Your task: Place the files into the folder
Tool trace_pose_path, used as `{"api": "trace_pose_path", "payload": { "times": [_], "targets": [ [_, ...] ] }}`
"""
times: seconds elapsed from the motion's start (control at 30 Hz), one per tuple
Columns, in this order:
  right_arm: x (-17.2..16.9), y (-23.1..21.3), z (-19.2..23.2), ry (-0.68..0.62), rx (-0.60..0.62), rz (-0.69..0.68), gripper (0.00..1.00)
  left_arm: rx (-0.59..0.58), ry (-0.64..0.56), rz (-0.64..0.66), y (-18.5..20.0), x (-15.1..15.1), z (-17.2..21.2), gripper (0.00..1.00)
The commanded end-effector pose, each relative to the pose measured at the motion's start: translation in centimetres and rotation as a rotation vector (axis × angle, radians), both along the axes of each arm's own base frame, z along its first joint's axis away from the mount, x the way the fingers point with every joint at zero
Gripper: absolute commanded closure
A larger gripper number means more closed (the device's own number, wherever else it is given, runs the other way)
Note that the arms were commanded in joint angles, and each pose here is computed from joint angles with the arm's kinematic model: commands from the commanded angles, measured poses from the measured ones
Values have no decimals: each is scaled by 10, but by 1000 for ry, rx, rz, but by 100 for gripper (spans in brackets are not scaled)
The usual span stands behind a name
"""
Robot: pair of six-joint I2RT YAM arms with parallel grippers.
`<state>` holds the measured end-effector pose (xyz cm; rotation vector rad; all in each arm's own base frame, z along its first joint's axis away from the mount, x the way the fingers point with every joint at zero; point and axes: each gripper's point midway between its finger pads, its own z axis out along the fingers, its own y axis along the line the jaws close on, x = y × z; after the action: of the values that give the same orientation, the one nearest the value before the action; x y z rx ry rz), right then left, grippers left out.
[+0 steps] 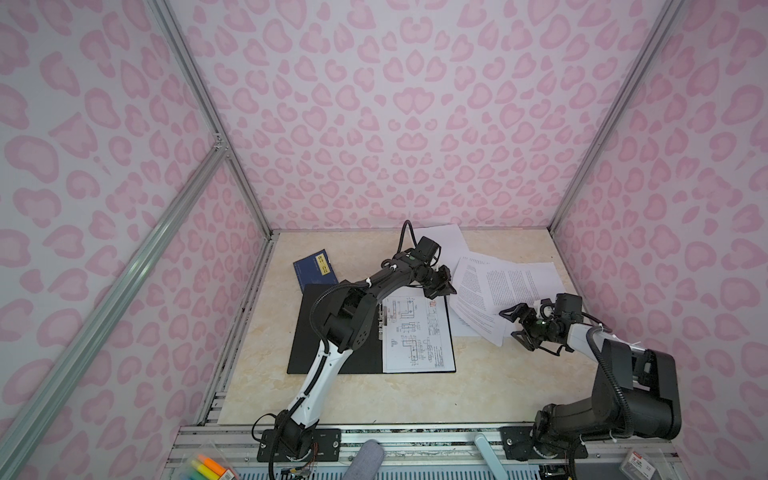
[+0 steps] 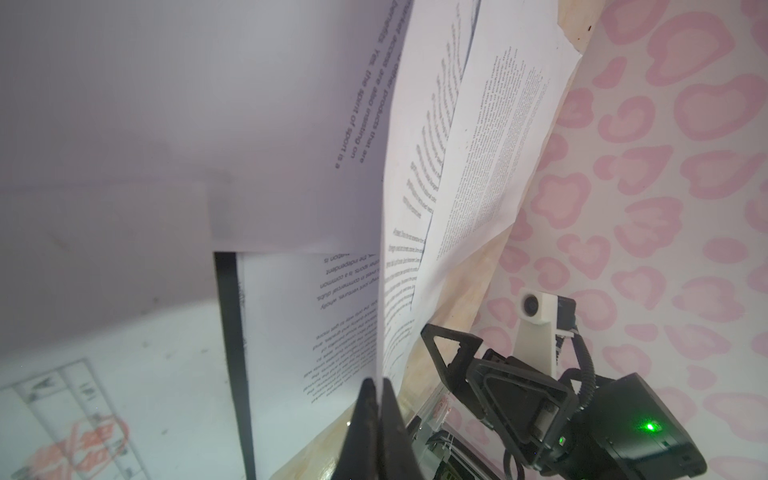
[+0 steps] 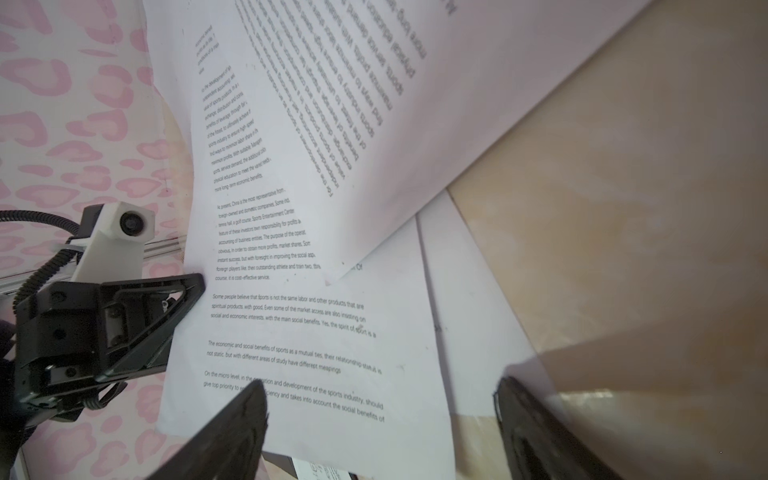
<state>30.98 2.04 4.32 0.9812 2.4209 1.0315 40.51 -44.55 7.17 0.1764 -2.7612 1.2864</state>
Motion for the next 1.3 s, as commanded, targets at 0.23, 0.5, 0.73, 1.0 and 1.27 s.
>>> {"api": "trace_pose_path", "payload": {
  "times": [0.23, 0.5, 0.73, 1.0, 1.27],
  "targets": [
    [-17, 12, -6, 33, 65, 3, 13, -385, -410, 0, 23, -48, 308, 96],
    [-5, 12, 17, -52, 78, 0, 17, -383, -412, -2, 24, -53, 309, 96],
    [8, 13, 32, -116, 112, -8, 26, -382, -407, 0, 26, -56, 308, 96],
    [-1, 10, 1, -10, 110, -40, 36, -393, -406, 0, 25, -57, 310, 96],
    [-7, 6, -19, 55, 134, -89, 49, -391, -400, 1, 25, -56, 307, 96]
  ]
}}
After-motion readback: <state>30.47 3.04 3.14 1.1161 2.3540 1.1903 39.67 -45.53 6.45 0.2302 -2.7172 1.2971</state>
